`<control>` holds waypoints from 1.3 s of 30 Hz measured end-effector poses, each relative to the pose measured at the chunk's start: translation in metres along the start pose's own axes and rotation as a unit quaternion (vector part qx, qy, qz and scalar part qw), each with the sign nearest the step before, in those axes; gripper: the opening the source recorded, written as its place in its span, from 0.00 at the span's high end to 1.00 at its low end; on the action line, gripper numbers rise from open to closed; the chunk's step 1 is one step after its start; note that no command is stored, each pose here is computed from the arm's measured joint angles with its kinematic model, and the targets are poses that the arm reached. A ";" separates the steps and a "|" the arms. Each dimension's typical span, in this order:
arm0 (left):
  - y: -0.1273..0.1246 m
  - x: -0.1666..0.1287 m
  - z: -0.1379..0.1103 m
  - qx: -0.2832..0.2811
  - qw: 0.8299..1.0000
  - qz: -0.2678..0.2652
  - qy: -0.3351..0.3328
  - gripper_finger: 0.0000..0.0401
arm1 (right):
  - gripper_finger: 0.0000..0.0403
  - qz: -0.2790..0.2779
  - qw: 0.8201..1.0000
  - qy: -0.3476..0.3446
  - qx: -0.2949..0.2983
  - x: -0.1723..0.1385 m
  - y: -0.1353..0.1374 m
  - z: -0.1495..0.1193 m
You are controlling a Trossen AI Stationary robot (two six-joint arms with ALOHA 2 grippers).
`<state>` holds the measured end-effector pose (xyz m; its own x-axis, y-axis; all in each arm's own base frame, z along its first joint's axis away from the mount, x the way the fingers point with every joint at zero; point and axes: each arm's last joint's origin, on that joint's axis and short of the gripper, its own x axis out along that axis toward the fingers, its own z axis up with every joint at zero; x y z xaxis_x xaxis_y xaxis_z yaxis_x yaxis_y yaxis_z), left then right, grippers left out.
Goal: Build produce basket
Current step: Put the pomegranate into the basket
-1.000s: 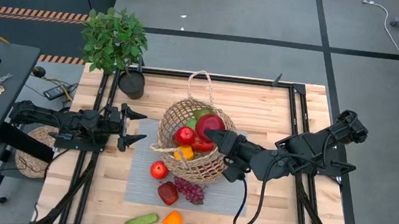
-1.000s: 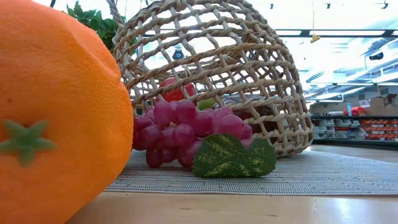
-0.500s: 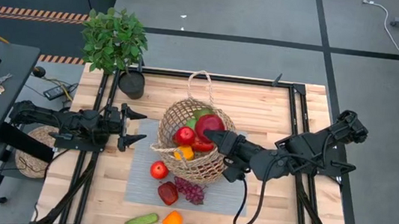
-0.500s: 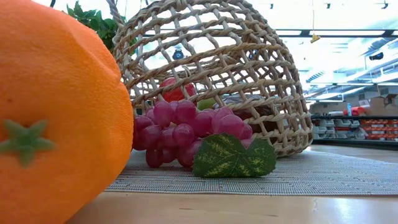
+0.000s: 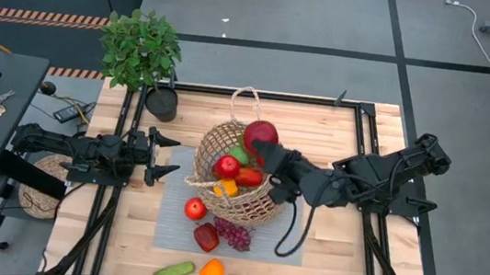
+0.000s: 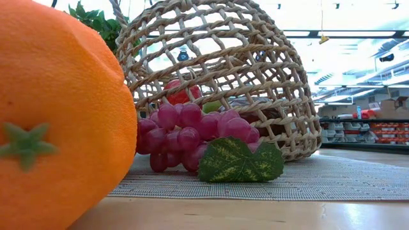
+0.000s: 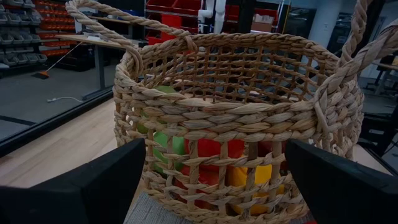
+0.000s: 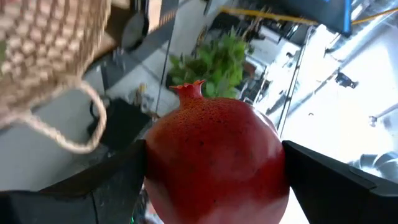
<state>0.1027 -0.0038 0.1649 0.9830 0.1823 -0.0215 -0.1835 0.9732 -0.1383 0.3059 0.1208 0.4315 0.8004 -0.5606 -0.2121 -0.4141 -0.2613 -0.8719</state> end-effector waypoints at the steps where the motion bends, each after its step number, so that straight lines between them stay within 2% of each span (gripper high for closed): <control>1: 0.000 0.000 0.000 0.000 1.000 0.000 0.000 0.02 | 0.10 0.001 1.000 0.005 -0.004 0.001 0.000 -0.001; 10: 0.000 0.000 0.000 0.000 1.000 0.000 0.000 0.02 | 0.10 0.004 0.997 -0.014 -0.082 0.010 0.001 -0.006; 14: 0.000 0.000 0.000 0.000 1.000 0.000 0.000 0.02 | 0.10 0.000 0.996 -0.035 -0.082 0.010 0.001 -0.004; 16: 0.000 0.000 0.000 0.000 1.000 0.000 0.000 0.02 | 0.10 -0.001 0.997 -0.051 -0.049 0.011 0.001 -0.004; 19: 0.000 0.000 0.000 0.000 1.000 0.000 0.000 0.02 | 0.10 0.004 0.994 -0.092 0.051 0.016 0.001 -0.005; 21: 0.000 0.000 0.000 0.000 1.000 0.000 0.000 0.02 | 0.10 0.011 0.983 -0.121 0.138 0.019 0.001 -0.006; 24: 0.000 0.000 0.000 0.000 1.000 0.000 0.000 0.02 | 0.10 0.031 0.954 -0.157 0.254 0.026 0.001 -0.010; 28: 0.000 0.000 0.000 0.000 1.000 0.000 0.000 0.02 | 0.10 0.061 0.900 -0.167 0.399 0.035 0.002 -0.016; 31: 0.000 0.000 0.000 0.000 1.000 0.000 0.000 0.02 | 0.10 0.084 0.836 -0.149 0.521 0.041 0.003 -0.021; 33: 0.000 0.000 0.000 0.000 1.000 0.000 0.000 0.02 | 0.10 0.098 0.776 -0.133 0.609 0.045 0.004 -0.024; 36: 0.000 0.000 0.000 0.000 1.000 0.000 0.000 0.02 | 0.10 0.115 0.663 -0.107 0.732 0.049 0.005 -0.029; 37: 0.000 0.000 0.000 0.000 1.000 0.000 0.000 0.02 | 0.10 0.118 0.631 -0.099 0.760 0.051 0.005 -0.030; 38: 0.000 0.000 0.000 0.000 1.000 0.000 0.000 0.02 | 0.10 0.119 0.609 -0.093 0.779 0.053 0.006 -0.032; 39: 0.000 0.000 0.000 0.000 1.000 0.000 0.000 0.02 | 0.10 0.119 0.595 -0.088 0.790 0.054 0.006 -0.033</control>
<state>0.1028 -0.0038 0.1647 0.9830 0.1823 -0.0221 -0.1836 0.9733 -0.1381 0.3323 0.0629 0.4293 0.8911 -0.3063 -0.3348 0.2880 0.9519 -0.1046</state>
